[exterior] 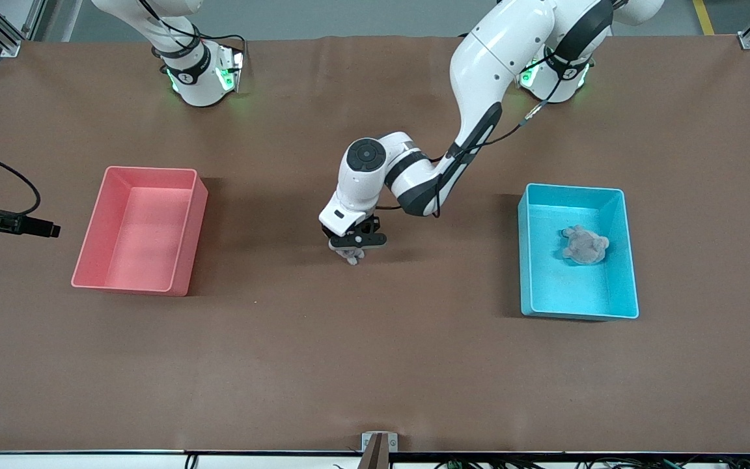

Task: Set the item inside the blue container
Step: 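Grasp the second plush with the left gripper while the right gripper withdraws, then carry the second plush into the blue box with the left gripper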

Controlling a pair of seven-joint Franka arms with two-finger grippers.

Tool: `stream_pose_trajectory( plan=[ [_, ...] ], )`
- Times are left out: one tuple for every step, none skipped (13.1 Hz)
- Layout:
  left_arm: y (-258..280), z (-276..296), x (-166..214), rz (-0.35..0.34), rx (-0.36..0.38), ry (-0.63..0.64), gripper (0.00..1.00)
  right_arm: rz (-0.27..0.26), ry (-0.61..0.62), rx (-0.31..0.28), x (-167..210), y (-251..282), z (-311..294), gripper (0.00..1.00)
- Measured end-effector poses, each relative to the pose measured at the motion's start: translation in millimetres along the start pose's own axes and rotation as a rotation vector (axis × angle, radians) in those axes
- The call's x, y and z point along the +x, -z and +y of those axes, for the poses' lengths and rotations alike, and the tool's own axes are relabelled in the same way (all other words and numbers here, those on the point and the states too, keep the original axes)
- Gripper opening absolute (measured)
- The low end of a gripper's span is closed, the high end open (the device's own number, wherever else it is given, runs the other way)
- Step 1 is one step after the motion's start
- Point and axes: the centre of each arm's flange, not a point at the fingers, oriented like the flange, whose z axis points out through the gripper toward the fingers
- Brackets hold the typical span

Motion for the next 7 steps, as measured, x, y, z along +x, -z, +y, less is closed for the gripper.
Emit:
stream_pose_trajectory(
  plan=[
    [1, 0, 1, 0.004, 0.002, -0.003, 0.27, 0.003, -0.002, 0.001, -3, 4, 2, 1.00],
    [3, -1, 3, 0.005, 0.009, -0.005, 0.25, 0.007, -0.003, 0.003, -6, 9, 3, 1.00],
    [7, -3, 6, 0.001, 0.029, -0.002, 0.23, 0.013, -0.004, 0.005, -11, 15, 4, 1.00],
    [16, -5, 11, -0.005, 0.056, 0.000, 0.22, 0.022, -0.004, 0.007, -16, 21, 5, 1.00],
    [32, -7, 18, -0.010, 0.086, 0.000, 0.22, 0.028, -0.004, 0.009, -20, 26, 6, 1.00],
    [53, -9, 25, -0.016, 0.119, -0.009, 0.22, 0.030, -0.004, 0.010, -23, 29, 6, 1.00],
    [80, -12, 33, -0.021, 0.152, -0.025, 0.22, 0.029, -0.006, 0.011, -23, 28, 8, 1.00]
  ],
)
